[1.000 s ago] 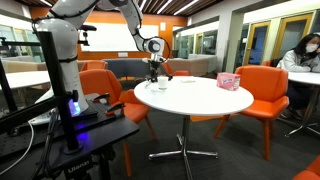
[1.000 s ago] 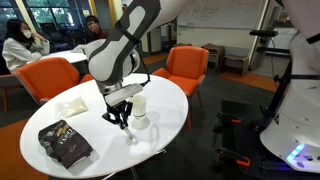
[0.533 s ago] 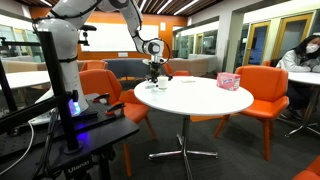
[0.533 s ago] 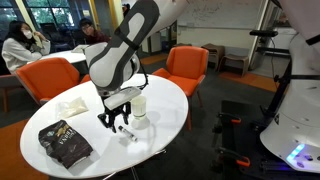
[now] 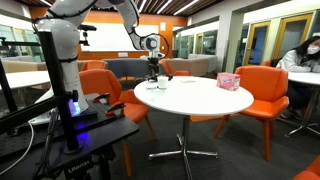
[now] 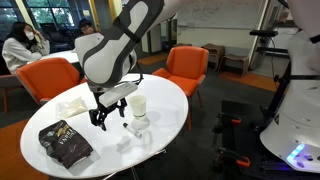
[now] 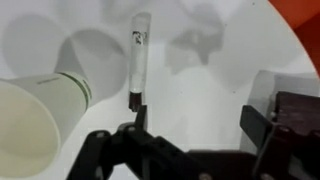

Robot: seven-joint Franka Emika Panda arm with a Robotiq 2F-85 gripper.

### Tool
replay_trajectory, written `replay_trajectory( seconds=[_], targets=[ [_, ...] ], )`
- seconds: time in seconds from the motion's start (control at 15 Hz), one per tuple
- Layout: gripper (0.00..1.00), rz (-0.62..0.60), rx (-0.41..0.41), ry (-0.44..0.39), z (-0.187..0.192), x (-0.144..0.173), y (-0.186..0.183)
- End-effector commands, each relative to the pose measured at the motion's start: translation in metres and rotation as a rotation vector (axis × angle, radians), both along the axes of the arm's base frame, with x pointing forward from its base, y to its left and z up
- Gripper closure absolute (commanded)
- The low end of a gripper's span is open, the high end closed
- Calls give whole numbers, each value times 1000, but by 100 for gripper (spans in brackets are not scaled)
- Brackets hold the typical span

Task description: Remove the marker from the mug cup

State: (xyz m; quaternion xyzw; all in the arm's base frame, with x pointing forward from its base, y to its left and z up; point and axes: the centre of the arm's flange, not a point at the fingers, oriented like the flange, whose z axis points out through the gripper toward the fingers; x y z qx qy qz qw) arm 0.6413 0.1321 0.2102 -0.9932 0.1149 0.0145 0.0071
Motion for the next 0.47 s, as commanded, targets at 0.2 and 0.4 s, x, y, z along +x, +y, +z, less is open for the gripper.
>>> replay_trajectory(
  seconds=[0.2, 0.4],
  targets=[
    [0, 29, -68, -28, 78, -37, -8],
    [0, 62, -102, -21, 103, -53, -16]
  ],
)
